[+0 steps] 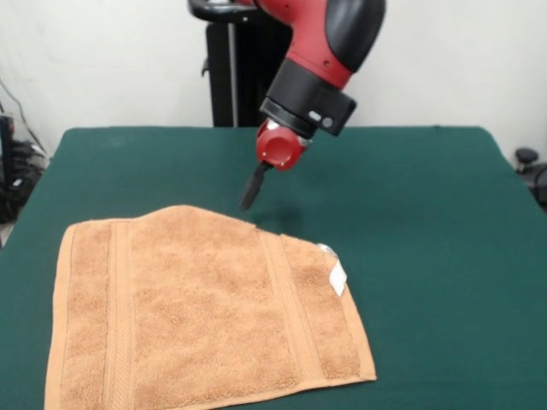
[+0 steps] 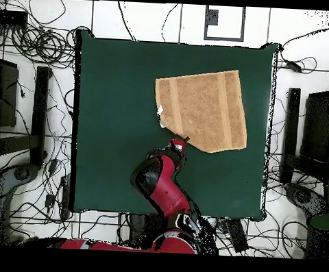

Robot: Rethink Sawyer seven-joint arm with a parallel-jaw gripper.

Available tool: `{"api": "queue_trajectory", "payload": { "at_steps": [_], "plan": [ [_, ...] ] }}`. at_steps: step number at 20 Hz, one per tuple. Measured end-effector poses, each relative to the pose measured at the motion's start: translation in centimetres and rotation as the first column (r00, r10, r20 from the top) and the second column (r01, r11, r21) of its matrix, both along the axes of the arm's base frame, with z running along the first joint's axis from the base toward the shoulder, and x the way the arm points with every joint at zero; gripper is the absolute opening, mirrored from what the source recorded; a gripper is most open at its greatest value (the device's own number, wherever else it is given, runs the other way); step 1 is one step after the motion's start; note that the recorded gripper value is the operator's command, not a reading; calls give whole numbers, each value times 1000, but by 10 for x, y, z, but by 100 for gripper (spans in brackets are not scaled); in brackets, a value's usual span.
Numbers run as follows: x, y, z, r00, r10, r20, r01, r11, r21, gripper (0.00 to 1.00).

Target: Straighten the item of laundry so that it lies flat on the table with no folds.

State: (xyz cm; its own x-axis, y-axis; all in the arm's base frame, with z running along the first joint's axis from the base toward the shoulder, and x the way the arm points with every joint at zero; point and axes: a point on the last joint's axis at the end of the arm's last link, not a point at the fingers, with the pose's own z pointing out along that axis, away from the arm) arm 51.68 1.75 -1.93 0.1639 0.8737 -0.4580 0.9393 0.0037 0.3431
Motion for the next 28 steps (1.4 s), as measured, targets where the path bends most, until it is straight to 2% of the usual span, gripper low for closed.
{"api": "queue_trajectory", "payload": {
  "at_steps": [15, 28],
  "plan": [
    [-21, -4, -28, 998, -7, -62, 7, 1000, -2, 100],
    [-21, -11, -33, 998, -17, -68, 17, 1000, -2, 100]
  ]
}}
